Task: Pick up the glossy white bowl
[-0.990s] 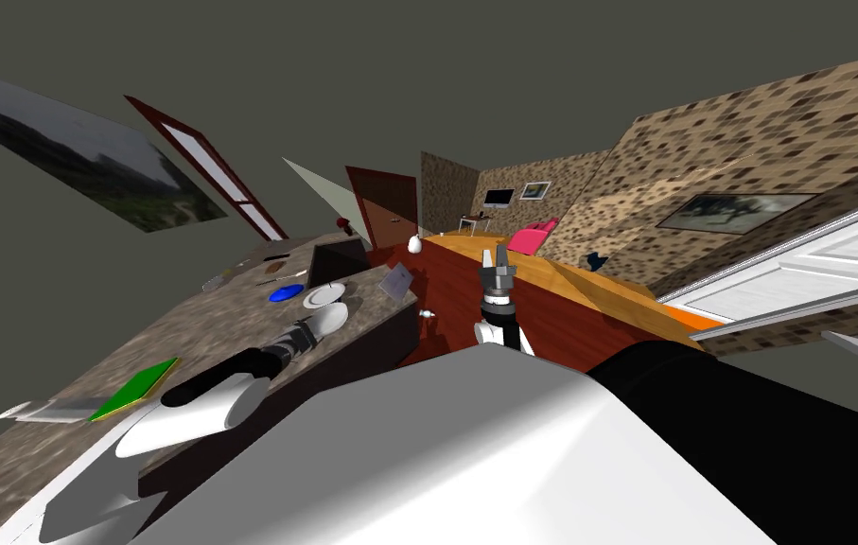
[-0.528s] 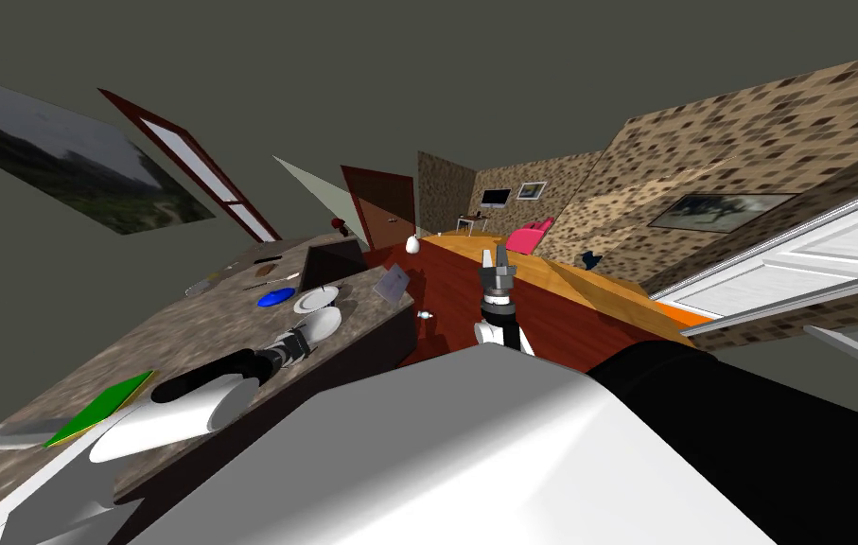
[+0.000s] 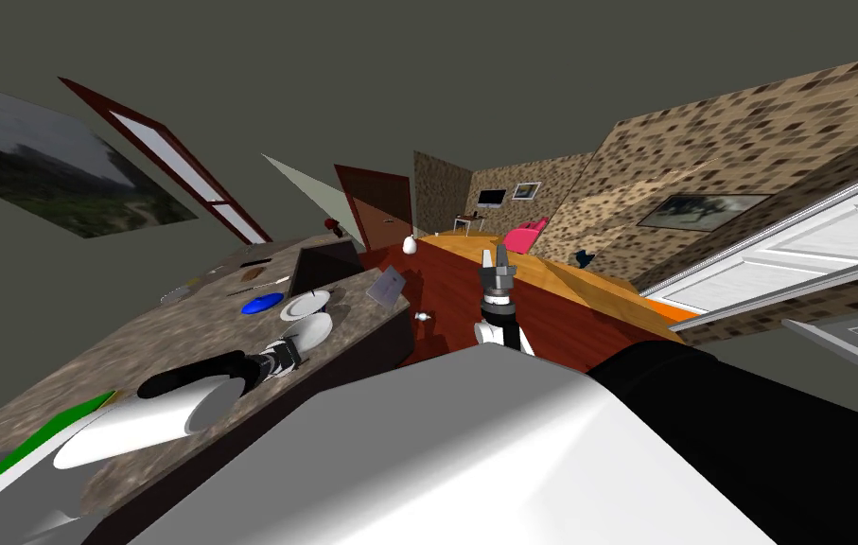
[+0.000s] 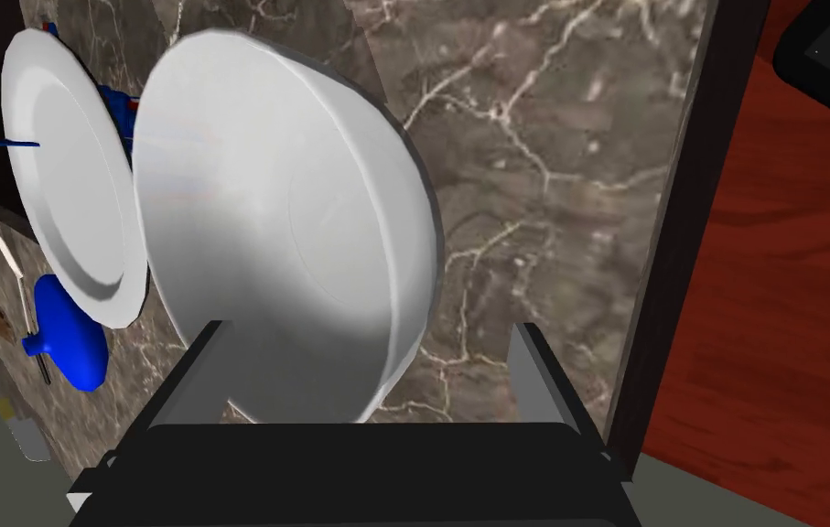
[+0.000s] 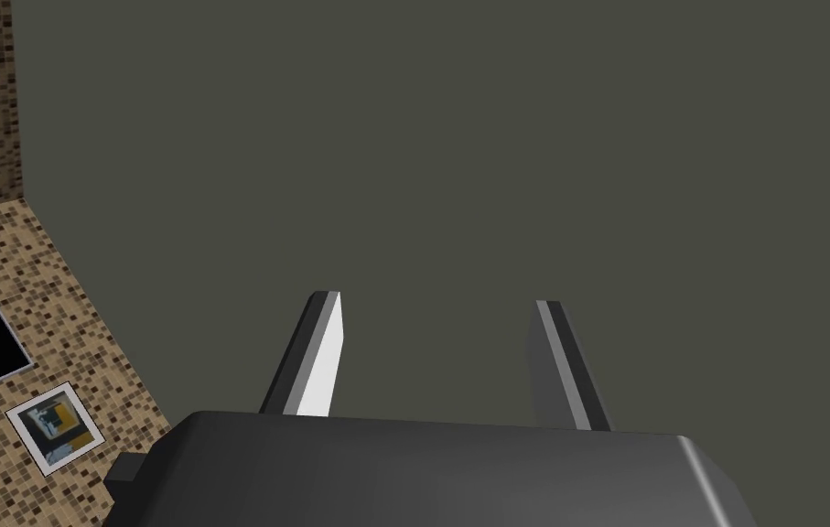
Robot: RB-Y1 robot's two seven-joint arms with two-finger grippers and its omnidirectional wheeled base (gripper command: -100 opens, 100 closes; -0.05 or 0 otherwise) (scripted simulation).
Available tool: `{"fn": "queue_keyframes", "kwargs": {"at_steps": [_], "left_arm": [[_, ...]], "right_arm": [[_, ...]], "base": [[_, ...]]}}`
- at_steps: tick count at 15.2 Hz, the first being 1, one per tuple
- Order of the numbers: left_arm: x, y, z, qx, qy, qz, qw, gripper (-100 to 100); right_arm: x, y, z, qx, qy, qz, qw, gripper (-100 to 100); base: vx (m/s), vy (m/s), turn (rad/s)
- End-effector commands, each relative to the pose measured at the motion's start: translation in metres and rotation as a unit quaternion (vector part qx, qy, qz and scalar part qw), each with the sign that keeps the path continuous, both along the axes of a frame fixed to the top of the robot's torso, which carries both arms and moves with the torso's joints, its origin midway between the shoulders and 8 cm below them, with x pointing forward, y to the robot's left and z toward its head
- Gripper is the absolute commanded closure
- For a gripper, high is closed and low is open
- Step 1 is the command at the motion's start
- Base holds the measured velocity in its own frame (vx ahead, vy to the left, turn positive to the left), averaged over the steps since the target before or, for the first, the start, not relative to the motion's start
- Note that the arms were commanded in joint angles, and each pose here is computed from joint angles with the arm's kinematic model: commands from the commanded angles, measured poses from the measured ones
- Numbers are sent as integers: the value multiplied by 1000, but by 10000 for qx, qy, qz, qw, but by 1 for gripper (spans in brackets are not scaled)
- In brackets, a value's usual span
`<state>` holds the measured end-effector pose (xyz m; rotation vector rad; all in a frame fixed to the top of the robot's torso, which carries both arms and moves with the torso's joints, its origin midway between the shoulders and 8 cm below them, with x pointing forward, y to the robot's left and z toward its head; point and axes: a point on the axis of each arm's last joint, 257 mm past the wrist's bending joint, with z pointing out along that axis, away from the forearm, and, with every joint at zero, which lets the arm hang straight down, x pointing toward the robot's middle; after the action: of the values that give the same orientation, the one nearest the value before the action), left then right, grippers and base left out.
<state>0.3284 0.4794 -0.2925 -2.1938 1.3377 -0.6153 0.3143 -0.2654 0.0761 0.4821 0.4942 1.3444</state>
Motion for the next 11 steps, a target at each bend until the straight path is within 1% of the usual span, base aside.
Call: {"fn": "queue_keyframes", "kwargs": {"at_steps": [1, 2, 3, 4, 5, 6, 7, 8, 9, 10, 11], "left_arm": [[-9, 6, -3, -67, 226, 124, 9996, -100], [-11, 6, -4, -67, 264, 132, 9995, -100], [-17, 11, -5, -136, 410, 243, 9988, -100], [-20, 12, -7, -136, 484, 260, 9984, -100], [-24, 16, -6, -200, 584, 357, 9975, -100], [-29, 17, -9, -199, 688, 381, 9967, -100], [-34, 21, -8, -259, 786, 473, 9954, -100], [-38, 21, -10, -257, 877, 494, 9946, -100], [-38, 21, -10, -257, 877, 494, 9946, -100], [-45, 25, -11, -309, 1037, 595, 9923, -100], [-46, 25, -11, -309, 1050, 598, 9922, -100]], "right_arm": [[0, 0, 0, 0, 0, 0, 10000, 0], [0, 0, 0, 0, 0, 0, 10000, 0], [0, 0, 0, 0, 0, 0, 10000, 0], [0, 0, 0, 0, 0, 0, 10000, 0], [0, 0, 0, 0, 0, 0, 10000, 0], [0, 0, 0, 0, 0, 0, 10000, 0], [0, 0, 0, 0, 0, 0, 10000, 0], [0, 0, 0, 0, 0, 0, 10000, 0], [0, 0, 0, 0, 0, 0, 10000, 0], [0, 0, 0, 0, 0, 0, 10000, 0], [0, 0, 0, 0, 0, 0, 10000, 0]], "base": [[55, -43, -49], [40, -26, -11], [43, -26, -40], [46, -28, -48], [48, -34, -64], [46, -36, -51], [48, -41, -57], [45, -33, -41], [32, -20, -9], [34, -22, -32], [32, -22, -40]]}}
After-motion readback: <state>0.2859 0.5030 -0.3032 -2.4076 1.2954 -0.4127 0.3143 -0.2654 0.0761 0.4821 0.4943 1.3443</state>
